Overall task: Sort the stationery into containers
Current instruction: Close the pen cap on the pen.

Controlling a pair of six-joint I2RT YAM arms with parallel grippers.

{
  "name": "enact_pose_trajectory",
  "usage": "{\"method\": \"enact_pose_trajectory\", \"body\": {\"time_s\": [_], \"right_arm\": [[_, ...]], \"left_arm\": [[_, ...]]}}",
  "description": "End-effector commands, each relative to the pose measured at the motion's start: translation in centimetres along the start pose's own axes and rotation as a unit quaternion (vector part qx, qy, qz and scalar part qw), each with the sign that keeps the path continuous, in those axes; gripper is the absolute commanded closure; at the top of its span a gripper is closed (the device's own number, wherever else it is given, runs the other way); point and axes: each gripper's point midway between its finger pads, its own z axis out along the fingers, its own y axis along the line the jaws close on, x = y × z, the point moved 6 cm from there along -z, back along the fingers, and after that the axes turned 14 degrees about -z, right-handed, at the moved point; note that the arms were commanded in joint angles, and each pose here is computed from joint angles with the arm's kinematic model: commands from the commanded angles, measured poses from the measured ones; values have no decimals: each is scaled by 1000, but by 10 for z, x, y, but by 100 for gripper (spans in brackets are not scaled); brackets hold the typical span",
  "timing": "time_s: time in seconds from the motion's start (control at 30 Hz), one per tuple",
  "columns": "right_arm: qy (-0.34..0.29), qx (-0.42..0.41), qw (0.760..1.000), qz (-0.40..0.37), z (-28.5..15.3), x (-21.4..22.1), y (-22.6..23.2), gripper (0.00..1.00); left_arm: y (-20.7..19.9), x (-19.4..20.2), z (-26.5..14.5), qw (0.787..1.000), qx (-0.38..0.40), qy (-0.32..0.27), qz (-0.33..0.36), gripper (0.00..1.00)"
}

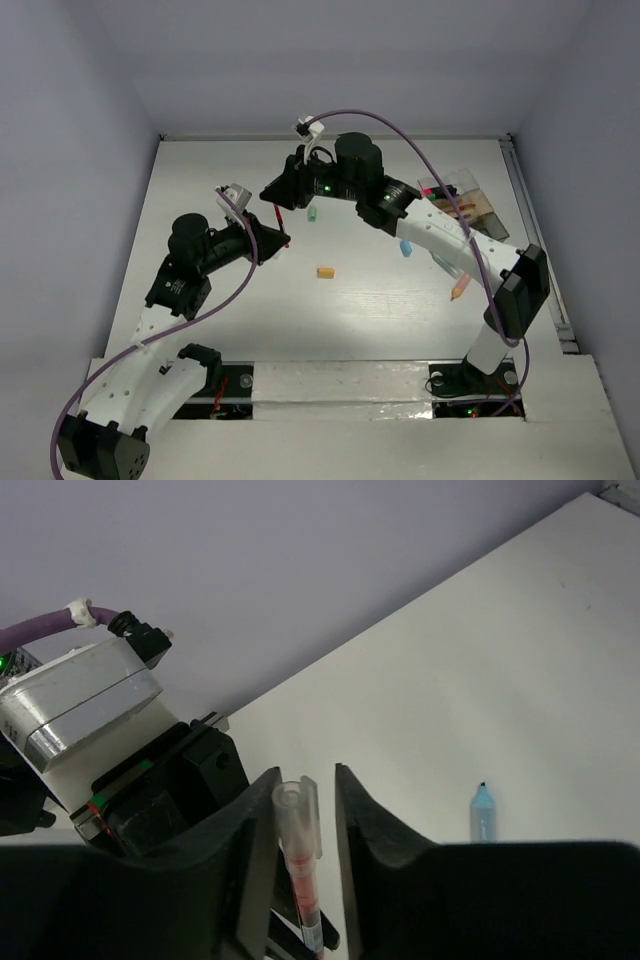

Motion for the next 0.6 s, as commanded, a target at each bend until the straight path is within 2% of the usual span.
{"method": "enact_pose_trajectory", "body": {"time_s": [0.0, 0.07, 0.1, 0.17, 0.23, 0.27, 0.4, 0.57], "right_arm": [[-45, 0, 999, -17, -7, -25, 8, 70], [-46, 7, 999, -18, -8, -23, 7, 72], [-45, 11, 999, -18, -8, -22, 6, 76], [-48, 21, 998, -19, -10, -22, 4, 92], [-45, 26, 998, -18, -10, -19, 3, 94], [-43, 27, 999, -18, -10, -17, 3, 99], [-27, 27, 999, -9, -10, 1, 4, 100], [10, 22, 999, 22, -14, 50, 16, 100]], "left_arm": [[-7, -8, 0, 999, 19, -15, 20, 100], [-7, -8, 0, 1000, 19, -15, 20, 100], [-7, -7, 1, 1000, 18, -14, 20, 100], [-8, -8, 0, 999, 19, -16, 21, 100], [-8, -10, 0, 999, 17, -20, 22, 100], [-9, -11, -2, 999, 17, -25, 25, 100], [-14, -19, -6, 998, 13, -48, 37, 100], [-21, -33, -10, 996, 9, -78, 46, 100]]}}
